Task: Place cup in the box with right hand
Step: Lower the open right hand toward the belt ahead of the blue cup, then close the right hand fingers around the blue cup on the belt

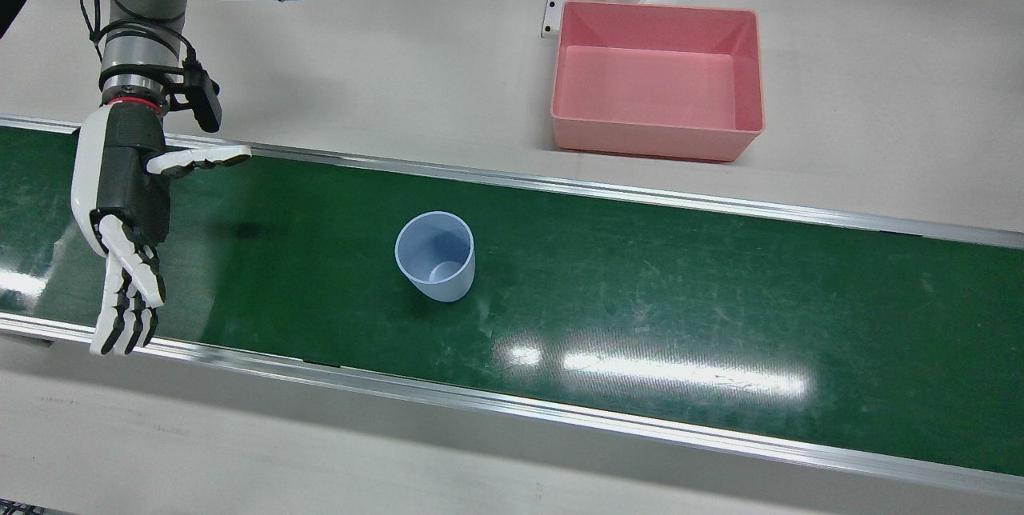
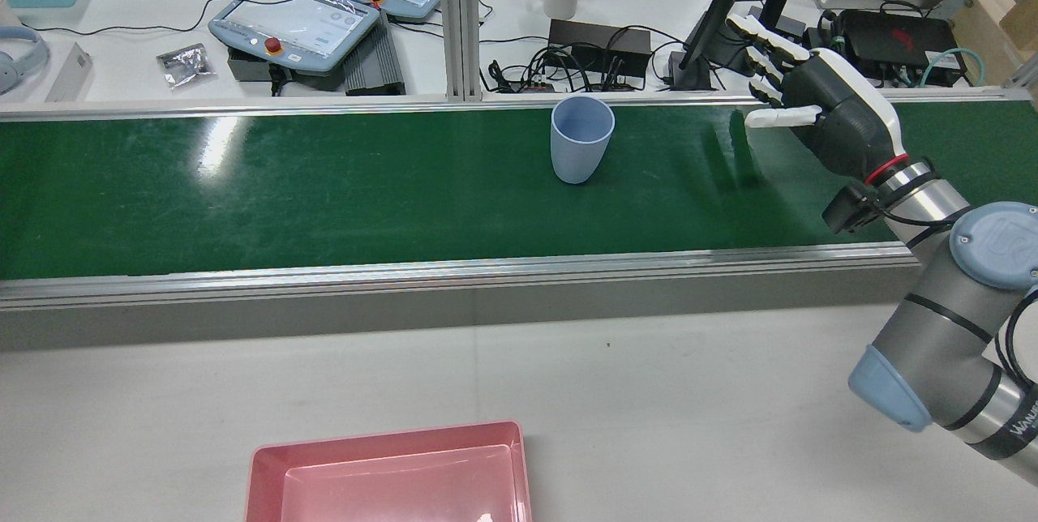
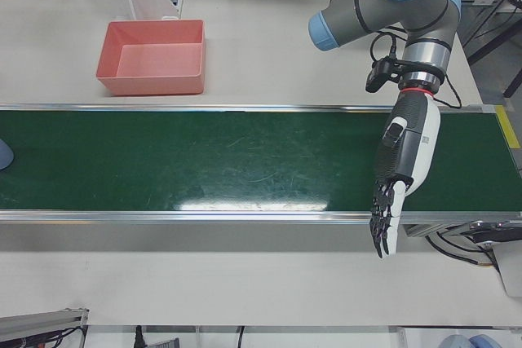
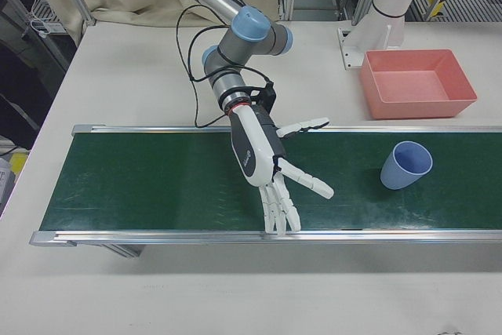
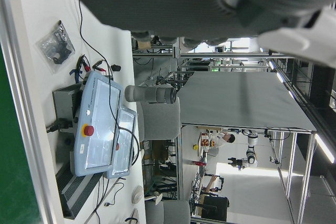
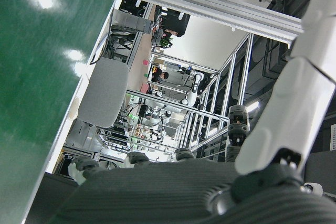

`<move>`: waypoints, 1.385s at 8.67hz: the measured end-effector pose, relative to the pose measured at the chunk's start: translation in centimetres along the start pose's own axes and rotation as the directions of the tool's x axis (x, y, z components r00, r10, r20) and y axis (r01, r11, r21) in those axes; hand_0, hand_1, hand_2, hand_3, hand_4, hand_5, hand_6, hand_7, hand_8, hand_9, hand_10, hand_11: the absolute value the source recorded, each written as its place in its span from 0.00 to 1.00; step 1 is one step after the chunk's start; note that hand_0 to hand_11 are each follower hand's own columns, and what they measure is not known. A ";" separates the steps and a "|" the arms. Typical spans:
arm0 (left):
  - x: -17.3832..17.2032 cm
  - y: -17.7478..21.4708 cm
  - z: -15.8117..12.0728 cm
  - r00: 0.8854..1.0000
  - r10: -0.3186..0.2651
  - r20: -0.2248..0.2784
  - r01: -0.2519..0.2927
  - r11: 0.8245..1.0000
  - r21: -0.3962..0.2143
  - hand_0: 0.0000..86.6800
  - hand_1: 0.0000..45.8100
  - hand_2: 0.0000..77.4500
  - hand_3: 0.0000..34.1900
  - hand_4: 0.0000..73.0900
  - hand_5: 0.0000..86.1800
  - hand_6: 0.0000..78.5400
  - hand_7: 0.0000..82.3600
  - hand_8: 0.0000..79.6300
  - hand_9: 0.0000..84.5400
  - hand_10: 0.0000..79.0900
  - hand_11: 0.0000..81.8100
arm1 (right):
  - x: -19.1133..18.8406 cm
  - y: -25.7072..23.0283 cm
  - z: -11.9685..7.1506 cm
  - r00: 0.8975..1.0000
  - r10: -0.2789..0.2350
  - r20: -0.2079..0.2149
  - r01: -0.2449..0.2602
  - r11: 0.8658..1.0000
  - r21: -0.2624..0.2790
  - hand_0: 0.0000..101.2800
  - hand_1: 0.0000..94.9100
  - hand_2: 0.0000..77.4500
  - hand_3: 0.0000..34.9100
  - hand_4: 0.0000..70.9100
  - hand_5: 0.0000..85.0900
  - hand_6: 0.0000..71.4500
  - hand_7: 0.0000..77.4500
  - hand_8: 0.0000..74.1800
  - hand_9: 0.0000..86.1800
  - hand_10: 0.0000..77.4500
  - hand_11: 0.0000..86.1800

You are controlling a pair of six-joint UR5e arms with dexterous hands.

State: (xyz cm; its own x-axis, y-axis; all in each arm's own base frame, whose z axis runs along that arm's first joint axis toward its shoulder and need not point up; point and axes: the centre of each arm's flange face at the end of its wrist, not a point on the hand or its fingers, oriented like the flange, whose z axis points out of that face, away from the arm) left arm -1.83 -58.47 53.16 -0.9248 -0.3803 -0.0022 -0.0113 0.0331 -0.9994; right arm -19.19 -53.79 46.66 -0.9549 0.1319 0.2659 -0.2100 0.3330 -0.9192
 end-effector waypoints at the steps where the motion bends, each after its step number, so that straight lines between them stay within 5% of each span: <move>1: 0.0 0.0 0.0 1.000 0.000 0.000 0.000 1.000 0.000 0.00 0.01 0.01 0.00 0.00 0.00 0.00 0.00 0.00 0.00 0.00 0.00 | 0.2 0.0 0.0 1.000 0.003 -0.002 -0.003 1.000 -0.003 0.46 0.13 0.07 0.83 0.01 0.04 0.01 0.06 0.01 0.01 0.01 0.01; 3: 0.0 0.0 0.0 1.000 0.000 0.000 0.000 1.000 0.000 0.00 0.01 0.01 0.00 0.00 0.00 0.00 0.00 0.00 0.00 0.00 0.00 | 0.5 0.2 0.1 1.000 0.008 -0.001 -0.008 1.000 -0.009 0.46 0.14 0.06 0.84 0.00 0.04 0.01 0.03 0.01 0.01 0.01 0.01; 5: 0.0 0.0 0.0 1.000 0.001 0.000 -0.001 1.000 0.000 0.00 0.01 0.01 0.00 0.00 0.00 0.00 0.00 0.00 0.00 0.00 0.00 | 1.0 0.5 0.0 1.000 0.015 0.008 -0.015 1.000 -0.008 0.46 0.11 0.08 0.81 0.03 0.03 0.07 0.18 0.01 0.01 0.01 0.01; 9: 0.0 0.0 0.0 1.000 0.001 0.000 -0.001 1.000 0.000 0.00 0.01 0.01 0.00 0.00 0.00 0.00 0.00 0.00 0.01 0.00 0.00 | 3.4 1.4 -0.2 1.000 0.027 -0.010 -0.027 1.000 -0.008 0.45 0.12 0.05 0.30 0.00 0.04 0.07 0.31 0.01 0.05 0.01 0.01; 10: 0.0 0.0 0.0 1.000 0.001 0.000 -0.001 1.000 0.000 0.00 0.01 0.01 0.00 0.00 0.00 0.00 0.00 0.00 0.00 0.00 0.00 | 4.0 1.4 -0.4 0.999 0.027 -0.016 -0.027 1.000 -0.004 0.46 0.11 0.05 0.00 0.00 0.04 0.07 0.32 0.01 0.05 0.01 0.01; 12: 0.0 0.0 0.0 1.000 0.001 0.000 -0.001 1.000 0.000 0.00 0.01 0.01 0.00 0.00 0.00 0.00 0.00 0.00 0.00 0.00 0.00 | 4.8 1.7 -0.6 0.999 0.033 -0.011 -0.033 0.999 0.003 0.46 0.14 0.05 0.00 0.00 0.04 0.07 0.30 0.01 0.05 0.01 0.01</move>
State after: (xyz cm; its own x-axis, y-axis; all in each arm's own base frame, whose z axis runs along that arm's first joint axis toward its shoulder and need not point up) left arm -1.83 -58.47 53.16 -0.9249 -0.3803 -0.0027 -0.0107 0.0333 -0.9994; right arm -23.96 -52.06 46.57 -0.9591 0.1528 0.2384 -0.1790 0.3253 -0.9285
